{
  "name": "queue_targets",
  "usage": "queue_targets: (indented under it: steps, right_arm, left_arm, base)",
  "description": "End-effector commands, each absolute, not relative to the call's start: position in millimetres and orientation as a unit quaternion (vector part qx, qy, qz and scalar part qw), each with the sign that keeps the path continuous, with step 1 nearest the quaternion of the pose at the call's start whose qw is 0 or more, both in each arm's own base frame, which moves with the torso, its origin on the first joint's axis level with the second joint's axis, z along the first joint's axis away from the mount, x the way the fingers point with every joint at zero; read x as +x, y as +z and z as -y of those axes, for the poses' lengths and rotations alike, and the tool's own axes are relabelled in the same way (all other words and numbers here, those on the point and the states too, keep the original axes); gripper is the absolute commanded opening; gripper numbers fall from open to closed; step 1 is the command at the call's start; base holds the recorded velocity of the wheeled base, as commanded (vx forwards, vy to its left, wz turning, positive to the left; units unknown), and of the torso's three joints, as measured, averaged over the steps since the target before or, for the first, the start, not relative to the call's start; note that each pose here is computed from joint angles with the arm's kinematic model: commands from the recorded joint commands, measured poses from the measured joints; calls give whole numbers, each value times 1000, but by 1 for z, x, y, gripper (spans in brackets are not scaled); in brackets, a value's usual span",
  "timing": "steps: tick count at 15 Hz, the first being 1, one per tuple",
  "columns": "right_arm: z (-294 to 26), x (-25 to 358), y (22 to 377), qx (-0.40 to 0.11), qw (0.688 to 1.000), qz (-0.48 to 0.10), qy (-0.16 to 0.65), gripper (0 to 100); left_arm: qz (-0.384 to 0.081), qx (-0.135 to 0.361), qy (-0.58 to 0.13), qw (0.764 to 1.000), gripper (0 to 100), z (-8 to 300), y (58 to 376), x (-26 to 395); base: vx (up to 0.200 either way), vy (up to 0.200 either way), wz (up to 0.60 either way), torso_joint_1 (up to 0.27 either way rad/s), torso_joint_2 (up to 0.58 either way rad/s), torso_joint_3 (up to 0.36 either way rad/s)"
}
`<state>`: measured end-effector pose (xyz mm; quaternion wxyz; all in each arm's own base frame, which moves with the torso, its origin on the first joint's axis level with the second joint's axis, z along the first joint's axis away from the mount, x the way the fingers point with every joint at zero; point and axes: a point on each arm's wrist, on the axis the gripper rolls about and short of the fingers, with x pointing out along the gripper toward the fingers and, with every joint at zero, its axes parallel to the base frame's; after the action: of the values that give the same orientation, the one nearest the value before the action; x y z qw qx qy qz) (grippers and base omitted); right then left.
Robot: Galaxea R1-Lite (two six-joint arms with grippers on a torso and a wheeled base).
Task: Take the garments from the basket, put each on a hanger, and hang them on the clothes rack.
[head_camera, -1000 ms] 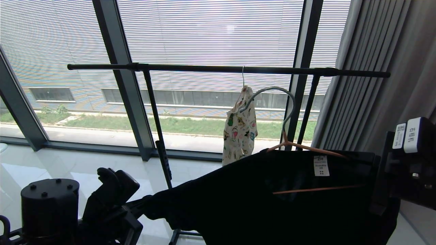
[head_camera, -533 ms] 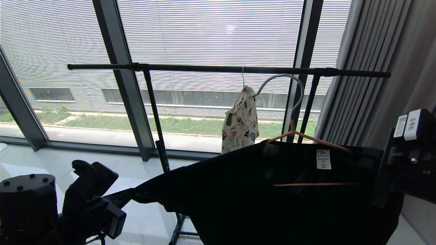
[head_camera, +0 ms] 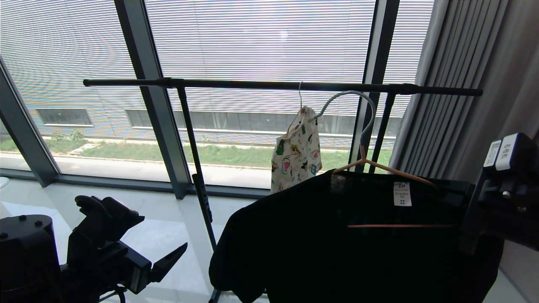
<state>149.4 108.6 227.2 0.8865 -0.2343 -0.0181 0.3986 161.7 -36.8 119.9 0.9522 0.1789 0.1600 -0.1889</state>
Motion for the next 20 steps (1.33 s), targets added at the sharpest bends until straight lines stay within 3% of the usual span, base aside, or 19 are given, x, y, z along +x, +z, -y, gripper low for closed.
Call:
queue_targets:
  steps: [1, 5, 7, 12, 16, 19, 20]
  right_arm:
    - [-109, 150, 227, -233, 889, 16, 394, 0]
    - [-106, 150, 228, -216, 913, -3, 346, 0]
    - [-102, 152, 223, -203, 933, -39, 296, 0]
    - [-90, 156, 199, -162, 950, -182, 196, 0]
    - [-94, 178, 181, -126, 958, -240, 95, 0]
    - [-108, 207, 177, -73, 969, -236, 4, 0]
    - [-121, 234, 189, -13, 979, -200, -48, 0]
  left_arm:
    - [-154, 178, -185, 954, 100, 36, 122, 161]
    - [-153, 193, -83, 966, 100, 29, 130, 165]
    - [-159, 201, -43, 966, 100, 27, 130, 165]
    - [-157, 202, -34, 966, 100, 27, 131, 165]
    - [-151, 202, -22, 967, 100, 27, 136, 169]
    - [-149, 203, -20, 968, 100, 27, 137, 169]
    - [-147, 204, -18, 968, 100, 27, 138, 170]
  base:
    - [0, 0, 0, 0, 0, 0]
    - [0, 0, 0, 0, 0, 0]
    - [0, 0, 0, 0, 0, 0]
    - [0, 0, 0, 0, 0, 0]
    - [0, 0, 0, 0, 0, 0]
    - [0, 0, 0, 0, 0, 0]
    - [0, 0, 0, 0, 0, 0]
